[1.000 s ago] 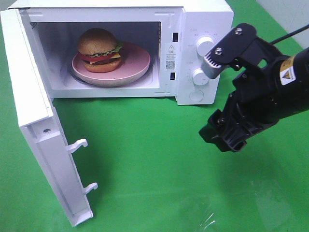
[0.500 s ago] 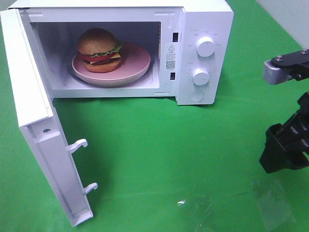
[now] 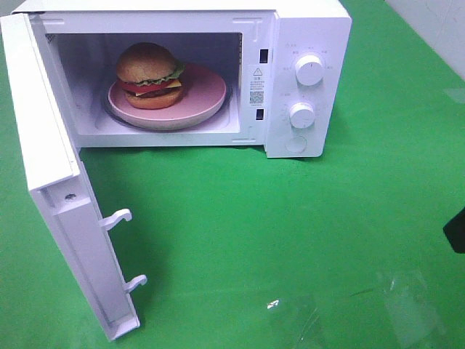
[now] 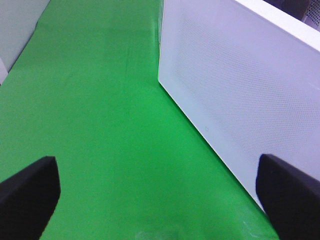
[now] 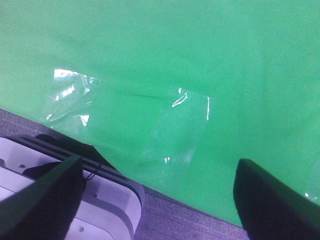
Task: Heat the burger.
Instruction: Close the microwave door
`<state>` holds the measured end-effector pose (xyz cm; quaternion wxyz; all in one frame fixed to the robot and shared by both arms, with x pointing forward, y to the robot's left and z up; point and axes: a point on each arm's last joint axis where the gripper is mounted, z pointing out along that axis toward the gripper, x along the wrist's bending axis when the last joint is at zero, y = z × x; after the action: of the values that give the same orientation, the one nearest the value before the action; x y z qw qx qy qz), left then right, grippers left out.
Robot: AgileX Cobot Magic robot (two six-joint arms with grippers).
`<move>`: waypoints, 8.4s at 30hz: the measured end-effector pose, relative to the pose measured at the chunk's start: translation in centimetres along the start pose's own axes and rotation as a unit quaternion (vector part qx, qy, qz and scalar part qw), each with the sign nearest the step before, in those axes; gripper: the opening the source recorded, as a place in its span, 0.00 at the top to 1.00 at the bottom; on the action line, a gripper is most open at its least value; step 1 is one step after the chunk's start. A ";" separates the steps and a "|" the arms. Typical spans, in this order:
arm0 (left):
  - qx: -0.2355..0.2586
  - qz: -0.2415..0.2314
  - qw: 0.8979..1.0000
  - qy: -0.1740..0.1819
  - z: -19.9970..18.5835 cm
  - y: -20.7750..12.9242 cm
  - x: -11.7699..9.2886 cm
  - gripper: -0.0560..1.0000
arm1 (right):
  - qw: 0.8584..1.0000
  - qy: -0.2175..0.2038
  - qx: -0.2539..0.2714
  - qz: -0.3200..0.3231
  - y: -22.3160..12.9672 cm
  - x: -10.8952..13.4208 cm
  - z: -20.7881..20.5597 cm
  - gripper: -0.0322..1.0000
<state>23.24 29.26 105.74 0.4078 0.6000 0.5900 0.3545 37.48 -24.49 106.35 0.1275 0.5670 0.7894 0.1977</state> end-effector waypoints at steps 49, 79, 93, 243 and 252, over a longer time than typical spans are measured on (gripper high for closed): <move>0.000 0.000 1.000 0.000 0.0 0.0 0.0 0.01 | 0.929 -0.121 -0.334 0.102 -13.7 -0.9 -6.6 0.23; 0.000 0.000 1.000 0.000 0.0 0.0 0.0 0.01 | 0.929 -0.121 -0.334 0.102 -13.7 -0.9 -6.6 0.24; 0.000 0.000 1.000 0.000 0.0 0.0 0.0 0.01 | 0.929 -0.121 -0.334 0.102 -13.7 -0.9 -6.6 0.24; -0.139 0.040 0.955 -0.259 34.1 1.7 -19.0 0.95 | 0.929 -0.121 -0.334 0.103 -13.7 -0.9 -6.6 0.24; -0.146 0.042 0.952 -0.267 36.7 2.8 -21.2 0.95 | 0.929 -0.121 -0.334 0.103 -13.7 -0.9 -6.6 0.24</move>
<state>56.54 5.58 94.22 0.6182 0.6312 0.3752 0.2803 23.37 -30.27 105.94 0.3826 0.5894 0.5939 0.3917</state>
